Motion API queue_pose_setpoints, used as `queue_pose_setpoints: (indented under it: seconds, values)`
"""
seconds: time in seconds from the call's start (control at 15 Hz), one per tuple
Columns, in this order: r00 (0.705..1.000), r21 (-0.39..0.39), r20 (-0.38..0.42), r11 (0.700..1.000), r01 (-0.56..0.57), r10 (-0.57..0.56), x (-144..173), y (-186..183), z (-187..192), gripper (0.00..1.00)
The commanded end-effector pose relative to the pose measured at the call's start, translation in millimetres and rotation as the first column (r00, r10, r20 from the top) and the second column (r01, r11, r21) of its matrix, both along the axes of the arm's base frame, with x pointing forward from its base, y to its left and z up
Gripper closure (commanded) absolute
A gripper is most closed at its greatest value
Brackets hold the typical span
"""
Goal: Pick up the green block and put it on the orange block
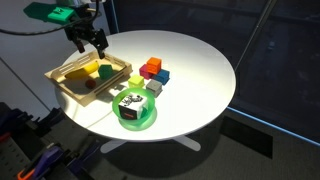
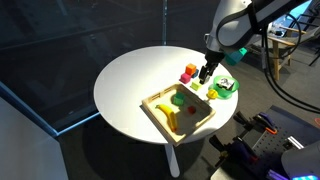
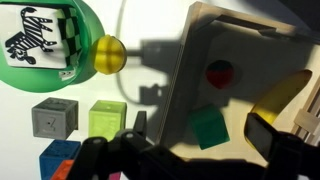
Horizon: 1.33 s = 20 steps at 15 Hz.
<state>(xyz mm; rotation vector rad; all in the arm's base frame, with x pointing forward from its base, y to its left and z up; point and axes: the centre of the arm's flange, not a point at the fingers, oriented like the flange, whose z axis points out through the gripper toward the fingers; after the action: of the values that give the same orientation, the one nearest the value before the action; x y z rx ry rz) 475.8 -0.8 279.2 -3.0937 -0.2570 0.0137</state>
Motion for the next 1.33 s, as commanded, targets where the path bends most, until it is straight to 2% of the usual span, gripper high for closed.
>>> queue_pose_setpoints:
  seconds: [0.0,0.27,0.67,1.27]
  values:
    - [0.999,-0.007,0.002,0.999,-0.039,0.039,12.6,16.2,-11.2,0.0]
    - [0.993,-0.044,-0.013,0.992,-0.121,0.121,22.9,35.3,-20.8,0.0]
    - [0.967,-0.112,-0.031,0.961,-0.255,0.253,49.9,59.2,-38.4,0.0]
    - [0.957,-0.076,-0.038,0.954,-0.289,0.287,82.9,87.1,-73.9,0.0]
